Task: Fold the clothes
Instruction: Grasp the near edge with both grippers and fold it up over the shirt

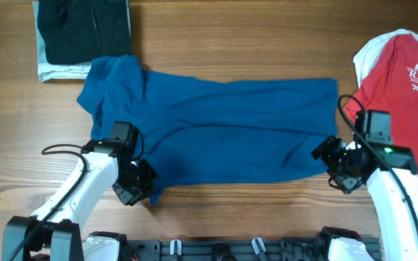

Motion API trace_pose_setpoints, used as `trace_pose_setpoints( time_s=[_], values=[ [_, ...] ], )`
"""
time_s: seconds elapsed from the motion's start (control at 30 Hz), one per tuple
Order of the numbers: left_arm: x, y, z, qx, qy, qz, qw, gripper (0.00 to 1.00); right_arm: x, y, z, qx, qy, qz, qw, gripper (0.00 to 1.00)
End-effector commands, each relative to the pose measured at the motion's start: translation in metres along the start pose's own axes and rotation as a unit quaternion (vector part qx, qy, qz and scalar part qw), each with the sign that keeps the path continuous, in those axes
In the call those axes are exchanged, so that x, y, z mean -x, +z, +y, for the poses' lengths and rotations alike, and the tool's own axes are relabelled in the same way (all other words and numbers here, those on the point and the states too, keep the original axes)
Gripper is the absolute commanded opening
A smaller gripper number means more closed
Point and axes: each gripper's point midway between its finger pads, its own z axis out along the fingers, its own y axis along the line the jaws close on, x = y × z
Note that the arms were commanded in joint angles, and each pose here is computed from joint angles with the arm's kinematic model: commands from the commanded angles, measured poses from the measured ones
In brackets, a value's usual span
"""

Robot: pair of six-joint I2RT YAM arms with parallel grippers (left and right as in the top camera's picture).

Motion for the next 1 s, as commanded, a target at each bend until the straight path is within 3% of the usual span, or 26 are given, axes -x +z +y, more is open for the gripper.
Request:
trace_pose_setpoints(
  time_s=[0.0,0.17,0.4,0.43,0.5,0.63,0.7,0.97],
  values=[
    [0.003,-0.004,-0.004,-0.005,0.031,-0.010,0.999,0.05,0.019,0.024,-0.021,-0.045,0.062,-0.025,0.997,0.80],
    [0.002,-0.004,-0.003,-0.004,0.034,-0.009,0.999,0.06,0.026,0.057,-0.046,-0.106,0.097,0.017,0.989,0.77],
    [0.002,-0.004,-0.003,-0.004,0.034,-0.009,0.999,0.08,0.041,0.066,-0.059,-0.131,0.111,-0.004,0.985,0.77],
    [0.002,-0.004,-0.004,-0.004,0.034,-0.009,0.999,0.07,0.042,0.066,-0.059,-0.130,0.104,-0.003,0.986,0.75],
    [0.003,-0.004,-0.005,-0.006,0.034,-0.012,0.999,0.04,0.041,0.066,-0.059,-0.130,0.103,-0.003,0.986,0.58],
    [0.003,-0.004,-0.004,-0.006,0.034,-0.011,0.999,0.04,0.044,0.067,-0.058,-0.127,0.103,-0.007,0.987,0.48],
    [0.003,-0.004,-0.005,-0.006,0.034,-0.011,0.999,0.04,0.043,0.068,-0.058,-0.126,0.100,-0.005,0.987,0.52],
    [0.002,-0.004,-0.004,-0.005,0.034,-0.010,0.999,0.04,0.031,0.088,-0.056,-0.096,0.119,0.007,0.988,0.52]
  ],
)
